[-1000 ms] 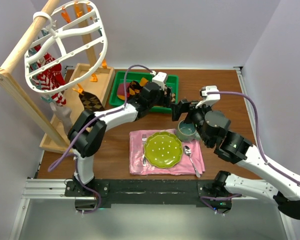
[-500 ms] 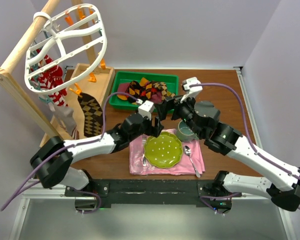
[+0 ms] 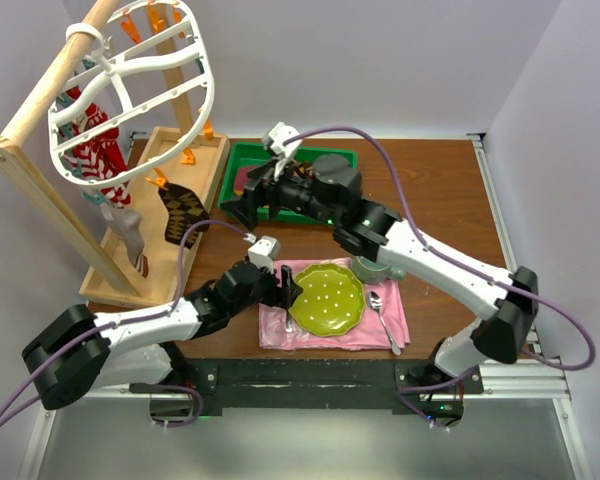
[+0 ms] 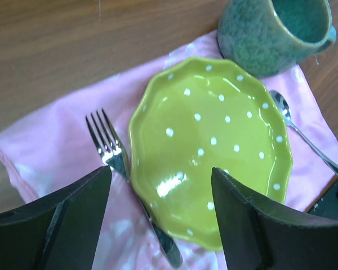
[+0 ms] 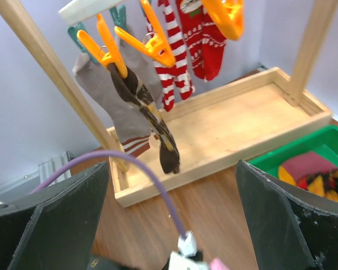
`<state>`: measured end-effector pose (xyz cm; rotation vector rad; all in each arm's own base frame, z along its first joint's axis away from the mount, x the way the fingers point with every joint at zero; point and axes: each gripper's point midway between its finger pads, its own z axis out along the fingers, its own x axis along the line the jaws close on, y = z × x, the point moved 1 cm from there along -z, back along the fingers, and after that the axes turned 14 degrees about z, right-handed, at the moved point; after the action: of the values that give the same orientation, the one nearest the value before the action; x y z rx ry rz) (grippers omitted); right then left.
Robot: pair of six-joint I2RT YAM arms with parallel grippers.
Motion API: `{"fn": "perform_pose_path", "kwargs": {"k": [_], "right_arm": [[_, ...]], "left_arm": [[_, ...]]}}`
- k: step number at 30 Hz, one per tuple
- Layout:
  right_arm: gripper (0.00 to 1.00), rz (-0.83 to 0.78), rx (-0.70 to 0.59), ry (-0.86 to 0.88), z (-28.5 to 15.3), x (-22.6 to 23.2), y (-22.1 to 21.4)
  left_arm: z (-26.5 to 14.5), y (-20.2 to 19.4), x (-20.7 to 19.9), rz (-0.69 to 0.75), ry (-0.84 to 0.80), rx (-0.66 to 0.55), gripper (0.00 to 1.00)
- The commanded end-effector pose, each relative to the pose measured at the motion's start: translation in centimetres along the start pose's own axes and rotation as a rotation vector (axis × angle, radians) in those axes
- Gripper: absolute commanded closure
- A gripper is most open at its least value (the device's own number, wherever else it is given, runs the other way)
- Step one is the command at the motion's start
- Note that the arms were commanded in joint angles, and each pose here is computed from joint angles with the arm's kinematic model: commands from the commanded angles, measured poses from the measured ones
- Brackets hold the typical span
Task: Remove the socks clipped to the hanger
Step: Remove the sock from the hanger.
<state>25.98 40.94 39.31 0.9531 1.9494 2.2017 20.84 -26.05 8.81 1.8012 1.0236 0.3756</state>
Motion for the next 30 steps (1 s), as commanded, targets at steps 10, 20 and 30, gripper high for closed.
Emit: {"fn": "perform_pose_path", "kwargs": {"k": [10, 20, 30], "right_arm": [[0.02, -0.018, 0.066, 0.141, 6.6, 1.2, -3.3], [0.16, 0.054, 0.068, 0.121, 10.3, 1.2, -6.5], [0.95, 0.082, -0.015, 0.087, 9.8, 1.1, -4.5]], "left_arm": [[-3.4, -0.3, 0.0, -0.138, -0.017, -0.055, 0.24], [-3.8, -0.8, 0.2, -0.147, -0.014, -0.045, 0.24], [-4.2, 0.7, 0.3, -0.127, 0.006, -0.06, 0.24]]}}
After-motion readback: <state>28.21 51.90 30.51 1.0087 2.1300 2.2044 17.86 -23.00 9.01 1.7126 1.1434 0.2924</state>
